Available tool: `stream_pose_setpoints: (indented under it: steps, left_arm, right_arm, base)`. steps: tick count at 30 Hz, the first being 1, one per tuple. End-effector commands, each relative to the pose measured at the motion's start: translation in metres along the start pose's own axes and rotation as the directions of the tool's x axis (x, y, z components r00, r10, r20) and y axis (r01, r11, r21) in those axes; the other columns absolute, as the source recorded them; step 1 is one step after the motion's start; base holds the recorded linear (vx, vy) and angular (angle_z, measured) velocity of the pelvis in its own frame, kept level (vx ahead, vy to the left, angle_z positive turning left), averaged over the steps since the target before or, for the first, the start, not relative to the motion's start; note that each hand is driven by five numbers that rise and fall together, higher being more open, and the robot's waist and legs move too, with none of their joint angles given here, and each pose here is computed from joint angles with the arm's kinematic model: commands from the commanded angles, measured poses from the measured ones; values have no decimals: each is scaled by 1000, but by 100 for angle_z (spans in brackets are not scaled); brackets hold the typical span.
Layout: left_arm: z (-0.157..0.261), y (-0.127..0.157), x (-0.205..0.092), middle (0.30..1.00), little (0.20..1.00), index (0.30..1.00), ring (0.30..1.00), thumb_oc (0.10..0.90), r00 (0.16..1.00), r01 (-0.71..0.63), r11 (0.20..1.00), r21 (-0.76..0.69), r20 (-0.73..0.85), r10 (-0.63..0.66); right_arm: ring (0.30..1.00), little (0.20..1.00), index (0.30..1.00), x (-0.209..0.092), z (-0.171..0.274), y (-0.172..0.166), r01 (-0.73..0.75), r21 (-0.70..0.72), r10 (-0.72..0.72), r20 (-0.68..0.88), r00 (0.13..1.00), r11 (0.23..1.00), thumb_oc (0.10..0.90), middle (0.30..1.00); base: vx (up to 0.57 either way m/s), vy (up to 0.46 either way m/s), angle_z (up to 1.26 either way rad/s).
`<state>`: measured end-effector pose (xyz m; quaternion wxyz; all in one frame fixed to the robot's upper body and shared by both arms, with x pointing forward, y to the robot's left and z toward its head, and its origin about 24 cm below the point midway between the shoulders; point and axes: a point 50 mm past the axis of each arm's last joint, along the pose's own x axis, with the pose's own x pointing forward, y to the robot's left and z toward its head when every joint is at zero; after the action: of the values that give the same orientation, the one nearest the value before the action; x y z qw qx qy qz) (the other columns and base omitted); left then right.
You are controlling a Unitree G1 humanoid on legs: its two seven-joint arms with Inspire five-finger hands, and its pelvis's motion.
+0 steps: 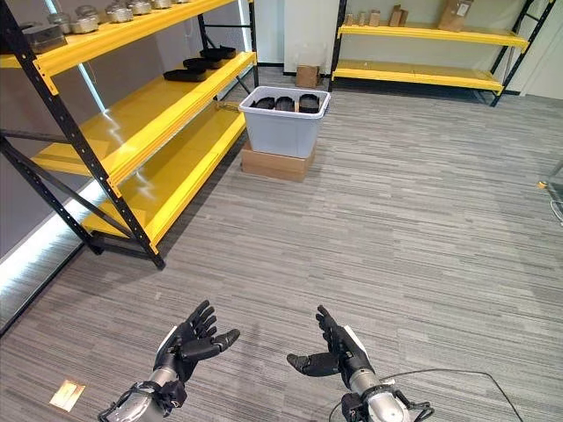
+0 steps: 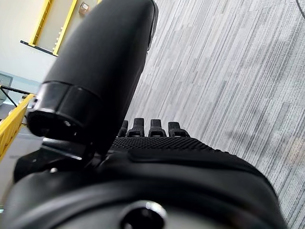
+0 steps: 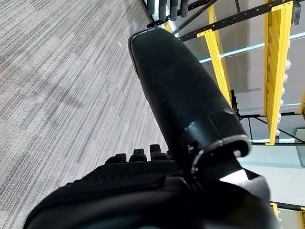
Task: Move parts from the plastic box to the shelf.
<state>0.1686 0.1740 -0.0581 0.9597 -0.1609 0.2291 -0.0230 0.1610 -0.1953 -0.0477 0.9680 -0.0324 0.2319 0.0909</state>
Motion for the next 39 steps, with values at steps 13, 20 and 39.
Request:
stream_pose_setpoints:
  steps: [13, 20, 39]
  left_arm:
    - [50, 0, 16, 1000, 1000, 1000, 1000, 900, 977, 23, 999, 46, 212, -33]
    - [52, 1, 17, 1000, 1000, 1000, 1000, 900, 976, 25, 998, 65, 214, -38]
    - [70, 0, 20, 1000, 1000, 1000, 1000, 900, 964, 30, 987, 157, 255, -70]
  right_arm:
    - [1000, 1000, 1000, 15, 47, 0, -24, -28, 30, 231, 972, 999, 900, 1000]
    - [1000, 1000, 1000, 17, 50, -1, -26, -21, 30, 240, 970, 999, 900, 1000]
    - [1000, 1000, 1000, 21, 47, 9, -63, 28, 55, 229, 972, 998, 900, 1000]
  base:
    - [0, 0, 0]
    - [6, 10, 0]
    - [47, 152, 8]
